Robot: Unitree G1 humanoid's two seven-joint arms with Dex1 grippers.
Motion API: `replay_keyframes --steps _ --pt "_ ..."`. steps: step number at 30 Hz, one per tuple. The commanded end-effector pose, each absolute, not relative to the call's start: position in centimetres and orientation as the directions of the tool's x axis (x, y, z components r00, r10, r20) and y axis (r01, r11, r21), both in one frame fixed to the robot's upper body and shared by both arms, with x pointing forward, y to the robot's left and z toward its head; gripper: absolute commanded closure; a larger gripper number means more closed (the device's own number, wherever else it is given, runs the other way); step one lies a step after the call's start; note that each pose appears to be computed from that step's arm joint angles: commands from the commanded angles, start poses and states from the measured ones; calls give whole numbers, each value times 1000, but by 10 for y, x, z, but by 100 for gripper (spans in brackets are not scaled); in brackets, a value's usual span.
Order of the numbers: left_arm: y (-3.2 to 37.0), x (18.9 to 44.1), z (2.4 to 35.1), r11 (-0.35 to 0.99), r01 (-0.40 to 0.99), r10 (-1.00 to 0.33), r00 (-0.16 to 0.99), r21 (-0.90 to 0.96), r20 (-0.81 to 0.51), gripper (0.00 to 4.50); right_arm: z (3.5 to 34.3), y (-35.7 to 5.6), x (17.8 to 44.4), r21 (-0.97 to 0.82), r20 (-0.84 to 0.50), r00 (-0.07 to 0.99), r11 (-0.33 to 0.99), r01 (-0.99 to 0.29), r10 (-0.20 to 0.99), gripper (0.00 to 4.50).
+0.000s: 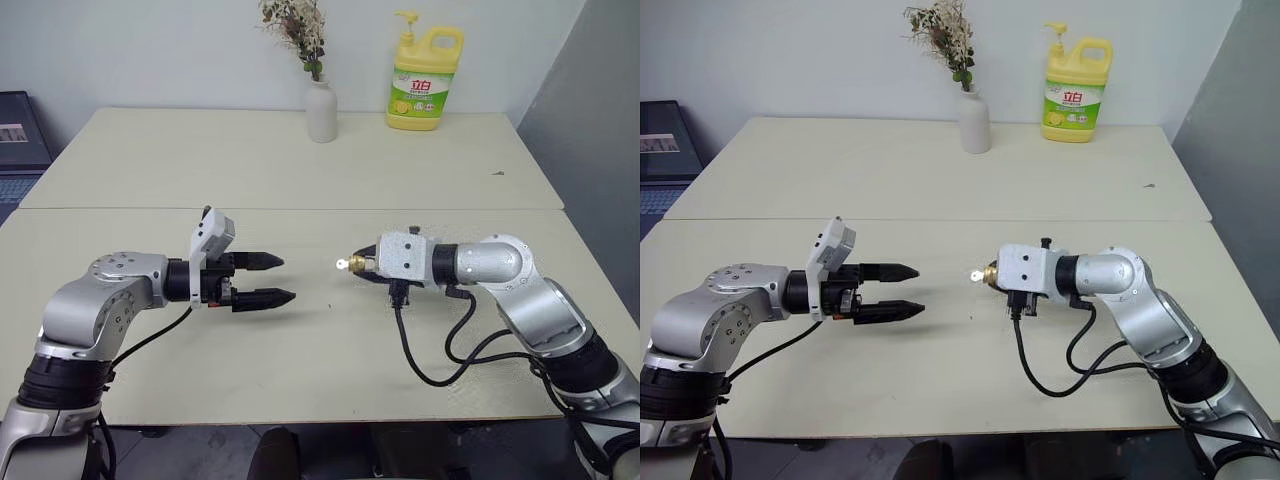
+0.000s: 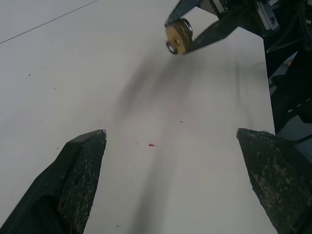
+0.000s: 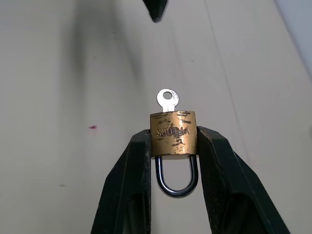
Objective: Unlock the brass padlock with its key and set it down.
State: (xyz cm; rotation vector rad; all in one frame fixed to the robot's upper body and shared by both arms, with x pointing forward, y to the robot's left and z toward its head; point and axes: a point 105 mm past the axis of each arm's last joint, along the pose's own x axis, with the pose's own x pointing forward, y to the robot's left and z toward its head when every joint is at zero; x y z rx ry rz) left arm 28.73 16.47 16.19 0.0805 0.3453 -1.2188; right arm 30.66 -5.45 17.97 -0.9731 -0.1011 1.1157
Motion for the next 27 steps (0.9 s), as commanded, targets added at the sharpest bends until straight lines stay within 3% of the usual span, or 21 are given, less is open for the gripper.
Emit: replay_keyframes --steps 1,5,10,27 --pt "165 286 171 351 933 -903 316 -77 -290 0 192 -58 308 -793 -310 537 98 -601 785 357" --pt "165 289 175 353 933 -904 322 -70 -280 0 210 -56 306 -930 -186 587 51 -364 788 357" --pt "163 294 184 351 935 -911 325 -60 -255 0 217 -53 302 -962 -113 575 56 -268 810 357" --pt "118 311 227 314 949 -946 311 -24 -95 0 226 -40 293 -975 -53 530 71 -211 846 357"
